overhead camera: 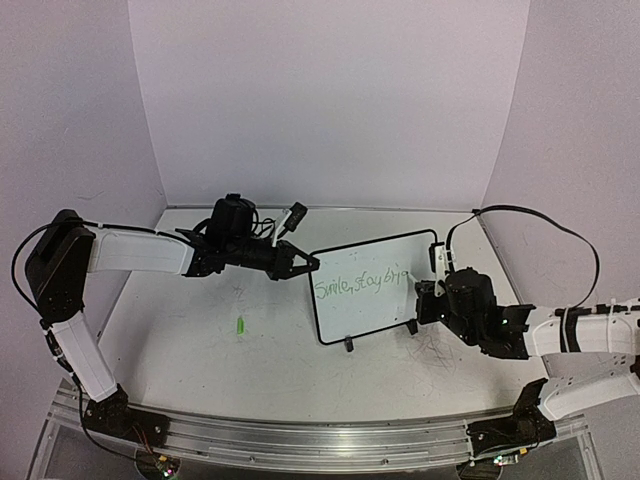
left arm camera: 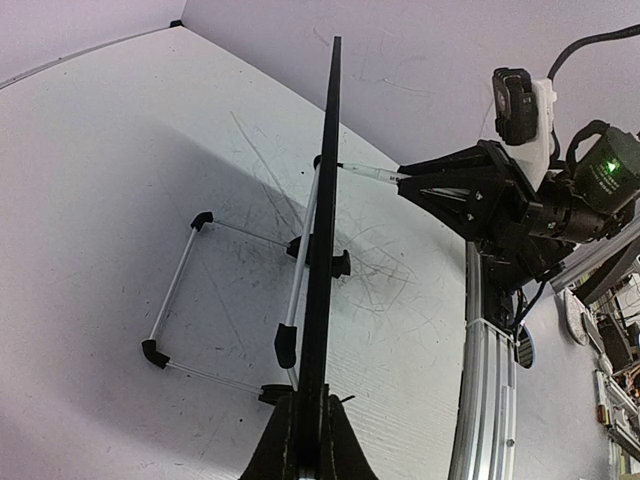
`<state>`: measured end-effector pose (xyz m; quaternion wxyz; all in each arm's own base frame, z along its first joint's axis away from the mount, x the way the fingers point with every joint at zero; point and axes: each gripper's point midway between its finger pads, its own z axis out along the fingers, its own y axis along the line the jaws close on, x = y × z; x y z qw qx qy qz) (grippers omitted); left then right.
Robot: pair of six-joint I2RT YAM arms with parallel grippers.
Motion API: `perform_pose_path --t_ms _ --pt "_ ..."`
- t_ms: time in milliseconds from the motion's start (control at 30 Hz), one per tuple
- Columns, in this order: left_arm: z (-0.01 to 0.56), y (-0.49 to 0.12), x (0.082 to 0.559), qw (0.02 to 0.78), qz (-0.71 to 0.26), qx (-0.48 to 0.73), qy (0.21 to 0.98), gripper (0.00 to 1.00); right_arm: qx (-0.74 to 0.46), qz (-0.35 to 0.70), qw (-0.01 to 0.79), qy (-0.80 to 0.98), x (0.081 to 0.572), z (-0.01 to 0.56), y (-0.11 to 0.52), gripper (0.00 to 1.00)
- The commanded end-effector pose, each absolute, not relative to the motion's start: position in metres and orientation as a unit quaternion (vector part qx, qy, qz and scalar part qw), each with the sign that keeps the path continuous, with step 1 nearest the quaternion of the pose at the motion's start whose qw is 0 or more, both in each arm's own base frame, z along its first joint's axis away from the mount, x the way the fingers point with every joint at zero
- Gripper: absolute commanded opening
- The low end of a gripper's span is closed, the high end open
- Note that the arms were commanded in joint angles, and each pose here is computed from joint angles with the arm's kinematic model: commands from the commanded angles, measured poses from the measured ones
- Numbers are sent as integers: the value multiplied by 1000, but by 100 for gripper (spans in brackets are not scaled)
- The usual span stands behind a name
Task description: Write a sentence on the whiteboard
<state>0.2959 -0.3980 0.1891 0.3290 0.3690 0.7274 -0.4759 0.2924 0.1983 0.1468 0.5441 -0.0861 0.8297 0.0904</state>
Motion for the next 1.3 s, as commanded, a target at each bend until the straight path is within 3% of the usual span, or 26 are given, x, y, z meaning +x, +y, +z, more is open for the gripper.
perform_pose_path --t_ms 0,900,1267 --pt "200 -398 292 339 -466 385 721 0 -72 99 577 807 304 174 204 0" --pt "201 -399 291 339 -467 386 719 0 -81 112 499 856 286 134 204 0" --pt "199 -399 292 338 -466 385 721 0 -84 161 542 821 287 175 217 0"
